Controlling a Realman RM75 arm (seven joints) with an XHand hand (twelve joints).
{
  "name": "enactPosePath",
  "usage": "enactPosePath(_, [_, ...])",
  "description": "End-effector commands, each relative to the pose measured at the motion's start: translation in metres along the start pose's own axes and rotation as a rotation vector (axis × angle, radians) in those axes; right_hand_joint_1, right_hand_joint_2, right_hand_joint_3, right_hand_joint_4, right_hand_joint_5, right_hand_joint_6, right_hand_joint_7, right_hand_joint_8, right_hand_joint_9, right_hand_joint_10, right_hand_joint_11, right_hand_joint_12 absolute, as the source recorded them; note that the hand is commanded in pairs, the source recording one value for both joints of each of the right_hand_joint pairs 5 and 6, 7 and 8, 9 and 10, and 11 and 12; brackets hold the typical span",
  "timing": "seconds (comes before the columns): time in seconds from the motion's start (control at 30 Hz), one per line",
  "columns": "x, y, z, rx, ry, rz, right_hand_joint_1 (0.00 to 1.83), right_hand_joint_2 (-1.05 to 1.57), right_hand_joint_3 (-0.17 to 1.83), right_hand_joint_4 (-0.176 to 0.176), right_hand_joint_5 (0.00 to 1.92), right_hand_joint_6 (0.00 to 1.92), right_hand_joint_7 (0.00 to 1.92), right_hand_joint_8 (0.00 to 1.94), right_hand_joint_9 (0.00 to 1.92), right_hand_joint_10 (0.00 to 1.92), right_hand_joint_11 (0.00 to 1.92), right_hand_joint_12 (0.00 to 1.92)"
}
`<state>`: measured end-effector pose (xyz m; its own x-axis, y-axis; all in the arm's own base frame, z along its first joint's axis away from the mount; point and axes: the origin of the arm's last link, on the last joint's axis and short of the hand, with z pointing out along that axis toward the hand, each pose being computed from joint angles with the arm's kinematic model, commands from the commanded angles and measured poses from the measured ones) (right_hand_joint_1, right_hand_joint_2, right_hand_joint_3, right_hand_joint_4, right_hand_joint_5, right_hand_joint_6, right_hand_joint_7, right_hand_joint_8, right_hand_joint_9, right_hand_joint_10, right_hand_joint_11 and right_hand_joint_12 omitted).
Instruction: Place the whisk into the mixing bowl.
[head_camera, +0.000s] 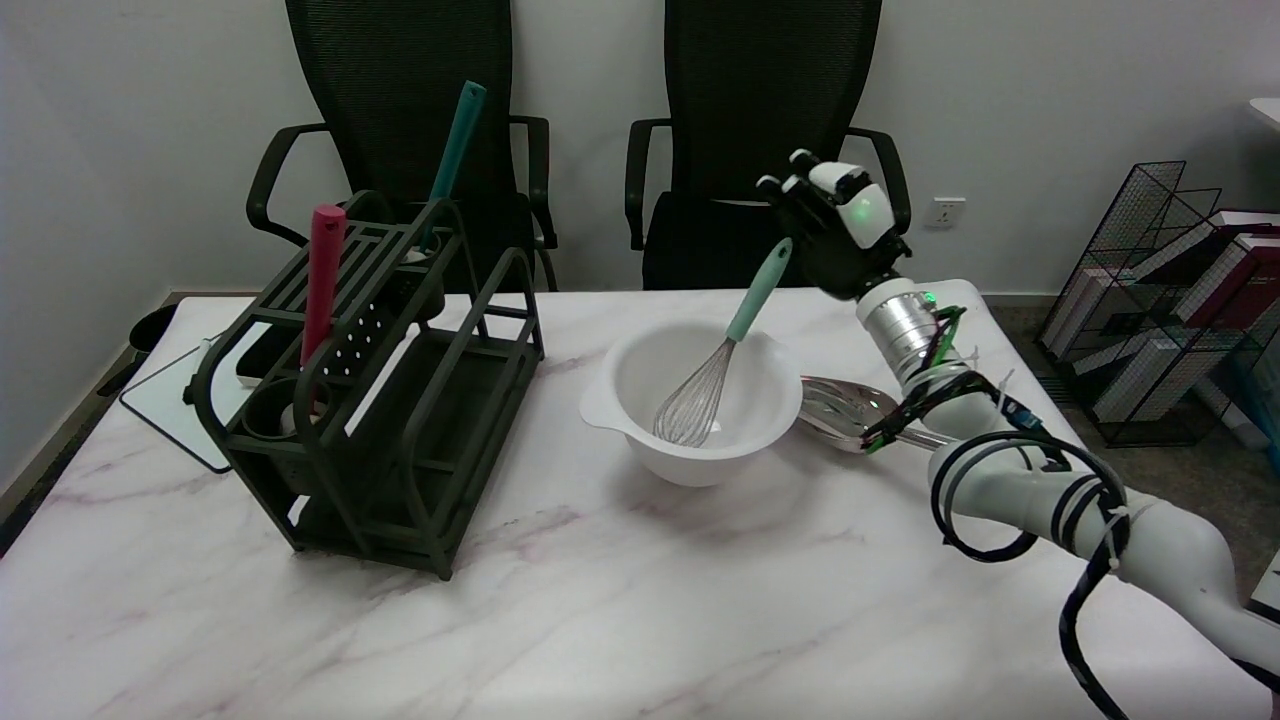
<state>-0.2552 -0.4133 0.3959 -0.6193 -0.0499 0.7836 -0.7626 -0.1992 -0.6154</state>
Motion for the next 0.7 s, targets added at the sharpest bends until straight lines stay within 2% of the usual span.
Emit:
enactPosePath(0.03, [0.028, -0.075, -0.032, 0.349, 0.015, -0.002, 0.95, 0.71, 1.26, 0.0, 0.97, 0.97, 1.19, 1.19, 0.83, 0.83, 0.07, 0.07])
enactPosePath(0.17, [0.033, -0.085, -0.055, 0.408, 0.01, -0.01, 0.97, 0.71, 1.27, 0.0, 0.97, 0.97, 1.19, 1.19, 0.81, 0.81, 0.04, 0.04])
enactPosePath(0.33, [0.029, -0.078, -0.088, 0.439, -0.015, -0.001, 0.94, 0.72, 1.28, 0.0, 0.96, 0.96, 1.2, 1.2, 0.82, 0.82, 0.07, 0.07])
enactPosePath(0.5, [0.034, -0.069, -0.129, 0.478, 0.023, -0.076, 0.93, 0.74, 1.22, 0.0, 0.88, 0.88, 1.21, 1.21, 0.86, 0.86, 0.41, 0.41])
enactPosePath(0.53, [0.036, -0.069, -0.137, 0.493, 0.029, -0.084, 0.93, 0.74, 1.22, 0.0, 0.87, 0.87, 1.21, 1.21, 0.87, 0.87, 0.43, 0.43])
enactPosePath(0.63, [0.04, -0.07, -0.166, 0.547, 0.045, -0.106, 0.92, 0.75, 1.22, 0.0, 0.84, 0.84, 1.21, 1.21, 1.0, 1.0, 0.73, 0.73])
enactPosePath(0.7, [0.04, -0.064, -0.187, 0.565, 0.06, -0.128, 0.91, 0.74, 1.23, 0.0, 0.85, 0.85, 1.2, 1.2, 1.05, 1.05, 0.83, 0.83])
